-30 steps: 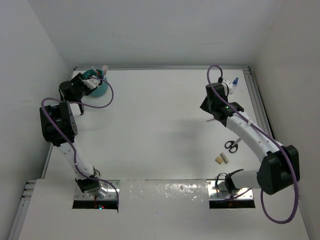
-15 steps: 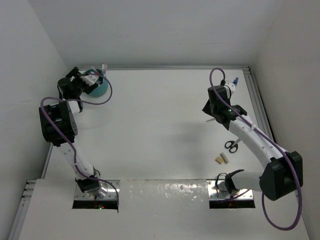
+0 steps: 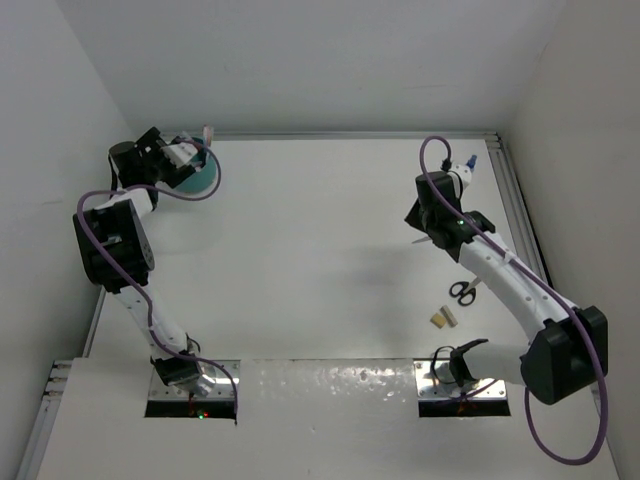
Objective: Sort the stationery into containers
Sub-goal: Move the storage box to the corner of the board, then pick up the scissors from the center of the board.
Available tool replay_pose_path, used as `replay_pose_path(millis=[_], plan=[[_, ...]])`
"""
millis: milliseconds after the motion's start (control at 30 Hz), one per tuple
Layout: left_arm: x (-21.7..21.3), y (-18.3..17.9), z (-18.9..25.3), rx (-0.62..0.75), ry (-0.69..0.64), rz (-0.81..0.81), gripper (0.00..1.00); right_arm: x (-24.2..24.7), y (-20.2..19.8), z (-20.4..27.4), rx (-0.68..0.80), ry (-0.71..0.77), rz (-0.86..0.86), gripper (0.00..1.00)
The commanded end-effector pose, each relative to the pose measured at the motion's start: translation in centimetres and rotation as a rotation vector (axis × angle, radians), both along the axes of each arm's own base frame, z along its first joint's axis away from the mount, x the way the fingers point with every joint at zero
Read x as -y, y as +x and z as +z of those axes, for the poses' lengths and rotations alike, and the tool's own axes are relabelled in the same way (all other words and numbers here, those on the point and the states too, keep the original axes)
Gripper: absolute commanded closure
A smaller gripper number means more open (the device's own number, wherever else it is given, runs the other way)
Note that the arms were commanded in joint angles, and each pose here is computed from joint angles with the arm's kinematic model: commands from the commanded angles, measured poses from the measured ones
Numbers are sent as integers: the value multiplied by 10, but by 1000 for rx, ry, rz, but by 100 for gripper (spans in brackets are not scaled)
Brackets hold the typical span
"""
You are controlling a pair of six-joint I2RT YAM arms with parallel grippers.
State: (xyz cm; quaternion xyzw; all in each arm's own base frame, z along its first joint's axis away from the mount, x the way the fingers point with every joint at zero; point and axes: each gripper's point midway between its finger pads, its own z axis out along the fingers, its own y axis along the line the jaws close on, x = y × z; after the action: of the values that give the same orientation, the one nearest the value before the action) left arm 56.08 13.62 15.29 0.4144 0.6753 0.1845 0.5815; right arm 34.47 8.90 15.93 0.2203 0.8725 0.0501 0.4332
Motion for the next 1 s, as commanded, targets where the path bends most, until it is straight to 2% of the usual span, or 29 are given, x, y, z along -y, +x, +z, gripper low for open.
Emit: replay_pose_path(millis=[0, 167, 267, 333, 367, 433, 633, 833, 967], plan=[[0, -6, 3, -15, 30, -40, 0, 3, -1, 13, 43, -6, -9, 80], [0, -3, 6, 10, 39, -49, 0, 5, -3, 12, 36, -7, -20, 80], [6, -4, 9, 7, 39, -113, 0, 4, -3, 13, 37, -10, -18, 80], [10, -8, -6, -63, 26, -157, 0, 4, -2, 13, 37, -11, -16, 80], [8, -2, 6, -58, 35, -169, 0, 3, -2, 14, 37, -12, -16, 80], [13, -12, -17, -178, -15, -212, 0, 2, -1, 15, 37, -17, -10, 80], [7, -11, 2, -156, -23, -218, 0, 4, -2, 18, 47, -28, -14, 79], [12, -18, 0, -190, -16, -272, 0, 5, -2, 23, 57, -28, -16, 77], [13, -21, 4, -198, -60, -263, 0, 10, -6, 23, 57, -40, -27, 77]])
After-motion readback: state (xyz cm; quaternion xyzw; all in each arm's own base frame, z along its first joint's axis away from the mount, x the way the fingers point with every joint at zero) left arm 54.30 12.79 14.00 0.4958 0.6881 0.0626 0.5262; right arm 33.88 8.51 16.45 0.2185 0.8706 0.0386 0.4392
